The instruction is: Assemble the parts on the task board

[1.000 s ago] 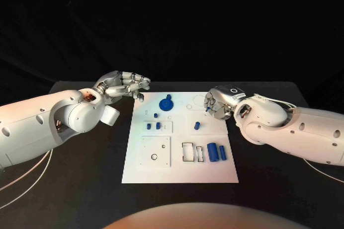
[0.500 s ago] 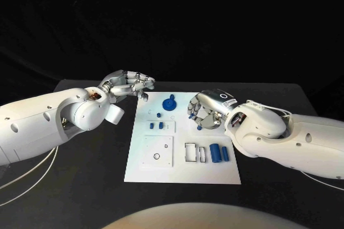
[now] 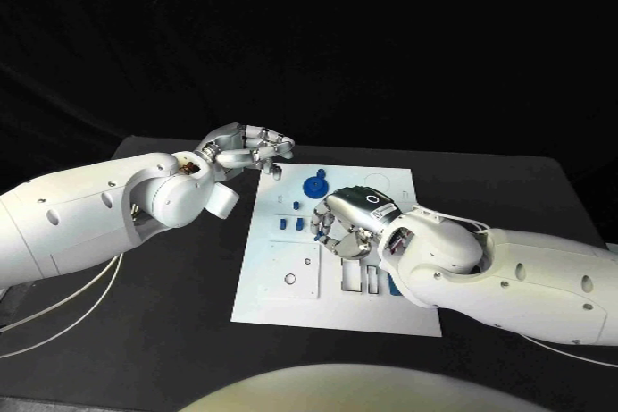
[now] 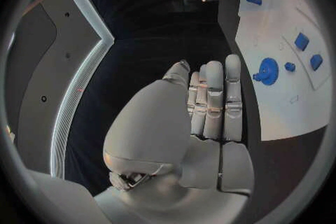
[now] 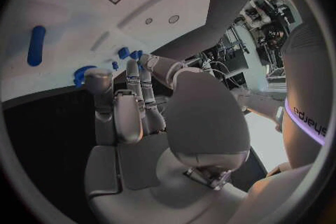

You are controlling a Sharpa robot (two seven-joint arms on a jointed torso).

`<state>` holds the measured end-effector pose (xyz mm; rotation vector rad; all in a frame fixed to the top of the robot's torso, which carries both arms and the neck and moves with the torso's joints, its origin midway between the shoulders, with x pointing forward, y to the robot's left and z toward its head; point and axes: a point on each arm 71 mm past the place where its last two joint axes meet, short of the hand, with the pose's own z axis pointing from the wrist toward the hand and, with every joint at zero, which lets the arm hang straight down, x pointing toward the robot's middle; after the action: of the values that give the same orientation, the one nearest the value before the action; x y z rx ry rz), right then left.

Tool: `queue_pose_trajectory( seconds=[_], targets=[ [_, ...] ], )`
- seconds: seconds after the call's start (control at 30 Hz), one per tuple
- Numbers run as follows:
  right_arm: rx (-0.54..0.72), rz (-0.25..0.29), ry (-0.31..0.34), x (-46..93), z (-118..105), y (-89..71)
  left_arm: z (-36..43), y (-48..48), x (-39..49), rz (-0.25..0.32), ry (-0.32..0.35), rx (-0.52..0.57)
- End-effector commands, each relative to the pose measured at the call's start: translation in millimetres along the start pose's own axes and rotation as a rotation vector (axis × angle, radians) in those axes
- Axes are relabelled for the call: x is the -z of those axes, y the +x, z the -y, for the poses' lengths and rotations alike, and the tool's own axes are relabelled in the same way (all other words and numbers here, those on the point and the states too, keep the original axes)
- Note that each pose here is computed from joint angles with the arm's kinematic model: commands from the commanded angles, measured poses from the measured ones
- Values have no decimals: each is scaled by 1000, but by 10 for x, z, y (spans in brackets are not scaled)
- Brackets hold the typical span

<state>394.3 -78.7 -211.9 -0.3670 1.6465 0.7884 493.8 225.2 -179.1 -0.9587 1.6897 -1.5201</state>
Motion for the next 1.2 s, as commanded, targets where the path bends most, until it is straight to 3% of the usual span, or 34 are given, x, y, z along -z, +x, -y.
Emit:
queue_pose_trajectory(
  seconds=[0.03,0.37,1.2],
  targets=[
    [-2,-43,-24,-21,-34,106,9,19,-12,-3,5,15],
    [-19,-77,-28,-42,-60,283,4,42,-23,-12,2,17],
    [-1,-124,-26,-92,-54,428,-6,50,-22,-25,-8,20]
  ],
)
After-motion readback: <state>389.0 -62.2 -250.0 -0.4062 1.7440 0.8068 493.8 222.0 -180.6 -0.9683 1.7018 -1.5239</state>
